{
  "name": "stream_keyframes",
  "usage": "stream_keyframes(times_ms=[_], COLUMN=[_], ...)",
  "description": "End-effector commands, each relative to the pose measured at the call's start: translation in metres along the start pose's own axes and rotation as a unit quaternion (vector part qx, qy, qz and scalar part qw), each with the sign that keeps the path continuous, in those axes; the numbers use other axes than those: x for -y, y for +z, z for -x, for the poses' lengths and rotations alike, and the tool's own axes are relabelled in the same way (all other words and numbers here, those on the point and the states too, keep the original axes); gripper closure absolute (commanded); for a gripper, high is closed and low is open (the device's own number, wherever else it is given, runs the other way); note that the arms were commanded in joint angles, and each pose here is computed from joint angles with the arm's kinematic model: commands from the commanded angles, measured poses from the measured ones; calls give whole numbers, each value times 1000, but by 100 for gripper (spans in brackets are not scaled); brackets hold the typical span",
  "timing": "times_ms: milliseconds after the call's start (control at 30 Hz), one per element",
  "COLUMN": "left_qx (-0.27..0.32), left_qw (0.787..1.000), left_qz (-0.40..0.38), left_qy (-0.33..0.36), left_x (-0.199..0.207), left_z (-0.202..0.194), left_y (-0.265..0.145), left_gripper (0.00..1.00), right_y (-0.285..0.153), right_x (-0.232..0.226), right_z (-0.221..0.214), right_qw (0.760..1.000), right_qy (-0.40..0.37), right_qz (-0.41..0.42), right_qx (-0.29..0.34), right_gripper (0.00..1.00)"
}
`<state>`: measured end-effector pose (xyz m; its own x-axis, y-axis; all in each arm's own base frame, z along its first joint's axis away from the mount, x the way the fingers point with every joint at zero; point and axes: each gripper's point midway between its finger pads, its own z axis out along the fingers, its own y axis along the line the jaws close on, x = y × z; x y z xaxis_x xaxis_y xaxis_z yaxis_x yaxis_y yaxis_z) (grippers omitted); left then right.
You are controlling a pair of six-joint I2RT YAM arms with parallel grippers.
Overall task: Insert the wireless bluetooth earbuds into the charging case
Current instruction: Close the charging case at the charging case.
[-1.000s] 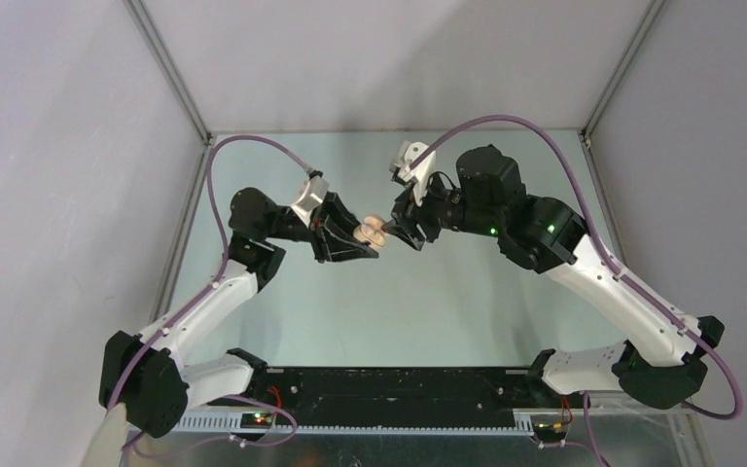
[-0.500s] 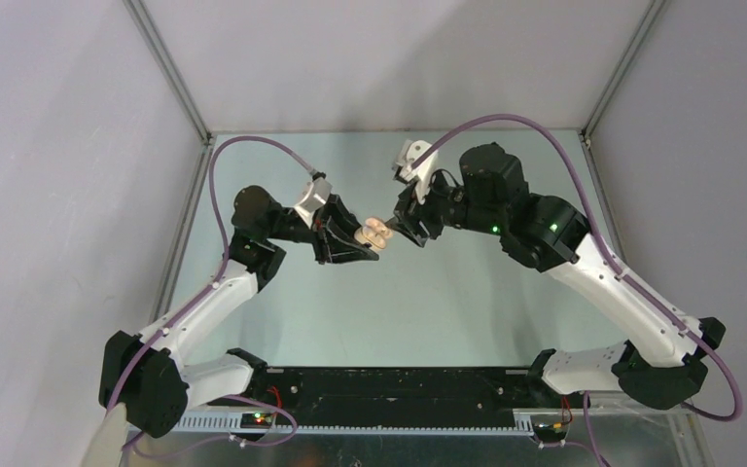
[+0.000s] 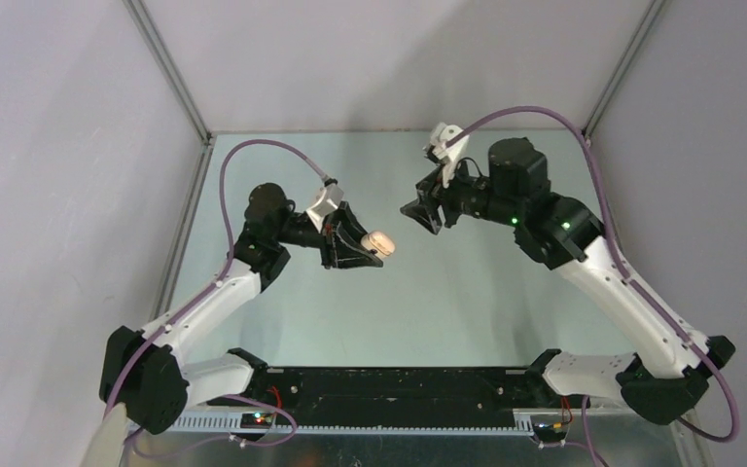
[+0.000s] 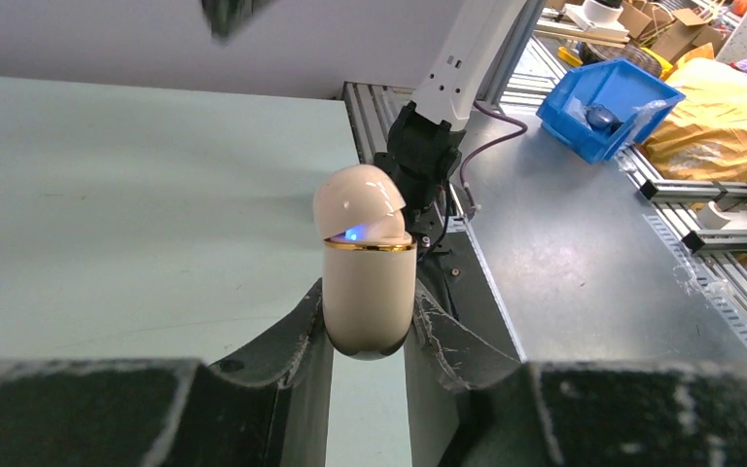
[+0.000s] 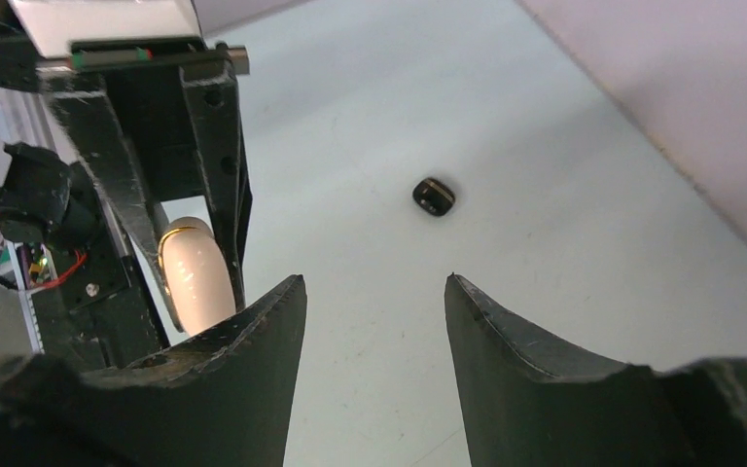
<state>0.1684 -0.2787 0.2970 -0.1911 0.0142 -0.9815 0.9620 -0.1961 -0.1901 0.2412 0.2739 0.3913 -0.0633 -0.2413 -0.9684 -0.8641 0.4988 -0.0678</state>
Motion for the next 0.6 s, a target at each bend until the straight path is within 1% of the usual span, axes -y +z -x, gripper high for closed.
stream_keyframes(times_ms=[0,133,267,367,567], left_qx=[3,1,-1,-2,-2], left_qw=[999,1000,999,999,999], left_qz=[6,11,18,23,26], left_qy=[33,30,30,29,28], left_x=[-5,-8,-11,-14,-16], left_z=[12,9,8,8,9], left_y=[4,5,5,5,6], left_gripper=[98,98,98,99,98], right_y=[26,35,28,19,12], right_x=[-5,-21,-46,-54,-48], right_z=[-18,-35,-36,-28,-21], right_qw=[999,997,994,993,995], right_qy=[19,4,-26,-44,-50], right_qz=[20,52,97,101,83], right_qx=[-20,-51,-54,-43,-32], right_gripper=[41,41,41,41,41])
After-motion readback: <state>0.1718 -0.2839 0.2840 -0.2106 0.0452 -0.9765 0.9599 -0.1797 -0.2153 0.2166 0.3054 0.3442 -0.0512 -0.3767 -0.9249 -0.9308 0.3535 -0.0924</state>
